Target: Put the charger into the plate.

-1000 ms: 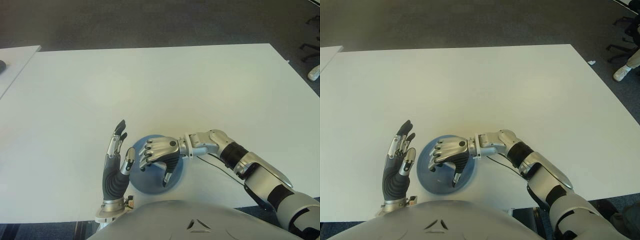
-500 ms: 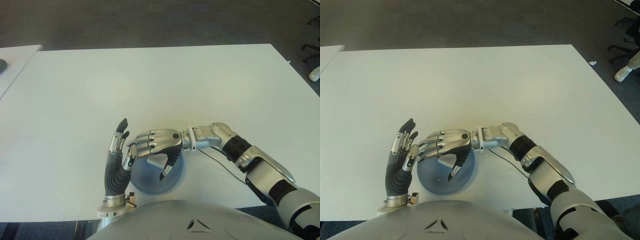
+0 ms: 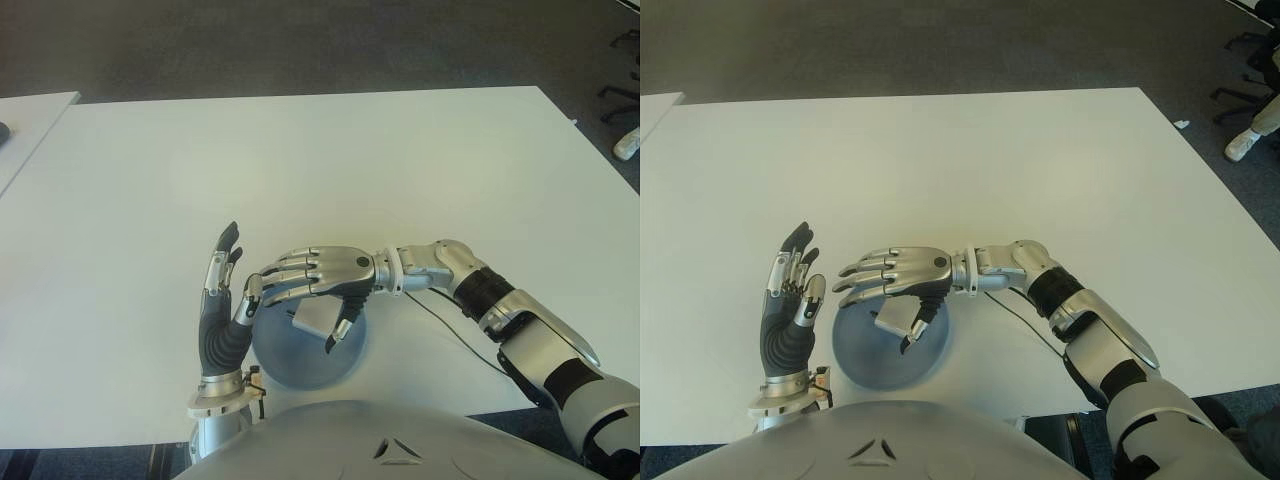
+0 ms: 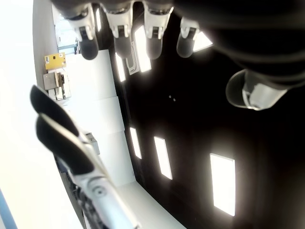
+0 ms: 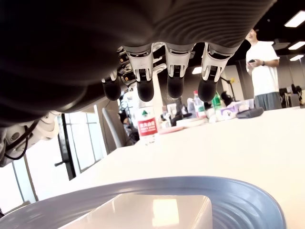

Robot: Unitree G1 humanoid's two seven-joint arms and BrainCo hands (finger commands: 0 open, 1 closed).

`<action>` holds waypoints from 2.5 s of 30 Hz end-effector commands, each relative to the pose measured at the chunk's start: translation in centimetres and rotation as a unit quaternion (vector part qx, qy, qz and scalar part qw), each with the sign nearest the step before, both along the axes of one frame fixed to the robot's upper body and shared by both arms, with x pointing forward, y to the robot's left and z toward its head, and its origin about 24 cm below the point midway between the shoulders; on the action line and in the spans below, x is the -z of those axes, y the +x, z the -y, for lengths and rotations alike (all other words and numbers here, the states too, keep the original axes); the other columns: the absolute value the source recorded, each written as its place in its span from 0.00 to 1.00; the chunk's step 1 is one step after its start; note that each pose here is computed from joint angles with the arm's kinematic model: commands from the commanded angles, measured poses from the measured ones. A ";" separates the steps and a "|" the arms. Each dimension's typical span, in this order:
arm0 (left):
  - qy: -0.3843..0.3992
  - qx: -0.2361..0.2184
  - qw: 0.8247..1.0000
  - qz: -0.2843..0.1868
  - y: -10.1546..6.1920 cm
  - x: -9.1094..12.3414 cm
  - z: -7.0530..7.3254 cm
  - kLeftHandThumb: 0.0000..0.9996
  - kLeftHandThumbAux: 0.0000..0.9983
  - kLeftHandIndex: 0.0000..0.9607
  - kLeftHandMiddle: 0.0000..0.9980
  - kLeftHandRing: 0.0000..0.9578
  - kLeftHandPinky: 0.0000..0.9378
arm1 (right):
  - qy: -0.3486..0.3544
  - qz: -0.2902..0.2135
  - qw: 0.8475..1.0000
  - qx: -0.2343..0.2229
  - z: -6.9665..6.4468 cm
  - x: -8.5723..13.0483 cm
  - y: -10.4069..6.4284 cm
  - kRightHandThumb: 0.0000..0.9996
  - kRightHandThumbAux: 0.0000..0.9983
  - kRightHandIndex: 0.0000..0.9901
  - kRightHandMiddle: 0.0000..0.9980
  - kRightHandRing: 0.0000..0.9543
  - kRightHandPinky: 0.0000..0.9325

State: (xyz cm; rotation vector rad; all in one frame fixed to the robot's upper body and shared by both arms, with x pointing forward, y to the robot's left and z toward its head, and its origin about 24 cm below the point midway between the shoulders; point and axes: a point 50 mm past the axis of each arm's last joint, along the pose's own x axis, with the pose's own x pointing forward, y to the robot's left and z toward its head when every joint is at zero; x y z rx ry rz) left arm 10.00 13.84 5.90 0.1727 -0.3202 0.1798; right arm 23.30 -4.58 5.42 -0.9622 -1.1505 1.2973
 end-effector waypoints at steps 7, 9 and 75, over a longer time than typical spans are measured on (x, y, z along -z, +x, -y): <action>-0.001 -0.007 1.000 -0.009 0.8 0.9 -0.5 0.13 0.33 0.00 0.00 0.00 0.00 | 0.036 -0.001 0.999 0.024 0.0 -0.4 1.0 0.08 0.29 0.00 0.00 0.00 0.00; 0.003 -0.009 1.000 -0.010 0.9 1.0 -0.6 0.12 0.33 0.00 0.01 0.00 0.00 | 0.043 -0.001 0.999 0.029 0.1 -0.6 1.2 0.09 0.29 0.00 0.00 0.00 0.00; 0.056 -0.051 0.994 -0.077 2.7 6.8 -9.3 0.06 0.38 0.09 0.05 0.03 0.04 | 0.315 -0.521 0.674 0.419 10.6 5.3 5.8 0.21 0.56 0.10 0.14 0.11 0.09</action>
